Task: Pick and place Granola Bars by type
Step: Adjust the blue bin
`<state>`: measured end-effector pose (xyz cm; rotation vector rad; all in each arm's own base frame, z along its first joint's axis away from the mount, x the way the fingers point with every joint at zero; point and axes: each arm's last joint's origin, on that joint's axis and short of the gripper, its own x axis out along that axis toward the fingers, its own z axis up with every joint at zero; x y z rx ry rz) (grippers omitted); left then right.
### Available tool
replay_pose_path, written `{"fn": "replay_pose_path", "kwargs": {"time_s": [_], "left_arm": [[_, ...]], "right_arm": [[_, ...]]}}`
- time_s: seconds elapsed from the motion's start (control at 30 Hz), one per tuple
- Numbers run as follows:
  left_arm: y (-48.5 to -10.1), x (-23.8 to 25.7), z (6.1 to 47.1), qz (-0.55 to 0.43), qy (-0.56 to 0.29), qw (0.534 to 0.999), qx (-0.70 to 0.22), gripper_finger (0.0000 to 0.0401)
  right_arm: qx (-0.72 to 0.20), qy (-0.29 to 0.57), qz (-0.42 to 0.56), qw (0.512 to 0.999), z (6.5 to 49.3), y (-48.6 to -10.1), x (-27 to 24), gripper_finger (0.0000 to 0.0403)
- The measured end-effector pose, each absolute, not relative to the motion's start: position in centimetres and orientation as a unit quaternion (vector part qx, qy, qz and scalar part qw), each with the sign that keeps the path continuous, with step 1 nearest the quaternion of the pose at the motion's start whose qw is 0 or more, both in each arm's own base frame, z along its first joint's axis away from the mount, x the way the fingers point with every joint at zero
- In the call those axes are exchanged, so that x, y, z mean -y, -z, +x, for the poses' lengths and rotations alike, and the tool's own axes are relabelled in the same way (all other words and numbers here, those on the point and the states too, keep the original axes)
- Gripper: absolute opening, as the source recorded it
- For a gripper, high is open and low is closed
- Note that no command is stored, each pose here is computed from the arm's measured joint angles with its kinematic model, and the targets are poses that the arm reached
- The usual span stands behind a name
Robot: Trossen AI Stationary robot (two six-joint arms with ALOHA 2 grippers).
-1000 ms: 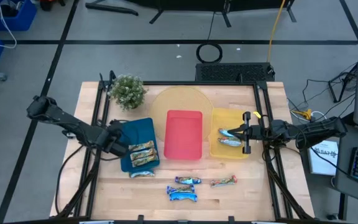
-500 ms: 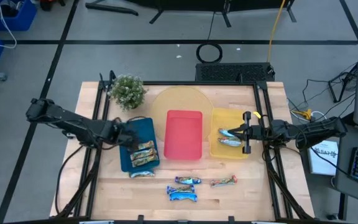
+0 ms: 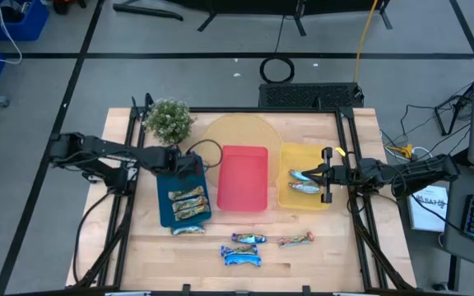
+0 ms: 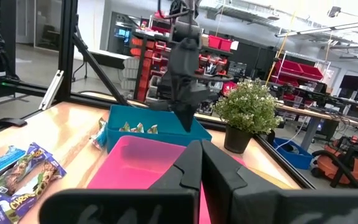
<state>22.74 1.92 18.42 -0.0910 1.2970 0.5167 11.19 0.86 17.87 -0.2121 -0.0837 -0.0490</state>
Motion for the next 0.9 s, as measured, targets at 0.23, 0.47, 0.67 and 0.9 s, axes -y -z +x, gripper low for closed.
{"fn": "replay_pose_path", "kwargs": {"time_s": [0.23,0.47,0.67,0.9], "left_arm": [[-20.0,-4.8,24.4,-0.044,-0.226,0.807,-0.544,0.0007],[-20.2,-6.1,24.5,-0.06,-0.211,0.816,-0.535,0.0006],[-20.1,-5.9,24.4,-0.066,-0.2,0.812,-0.544,0.0007],[-17.7,-5.1,25.8,-0.06,-0.19,0.795,-0.573,0.0007]], "right_arm": [[0.041,0.024,-0.106,0.993,11.2,-17.9,-0.9,0.0],[0.03,0.023,-0.108,0.993,11.2,-17.7,-0.9,0.0],[0.03,0.023,-0.11,0.993,11.2,-17.6,-0.9,0.0],[0.03,0.023,-0.11,0.993,11.2,-17.7,-0.9,0.0]]}}
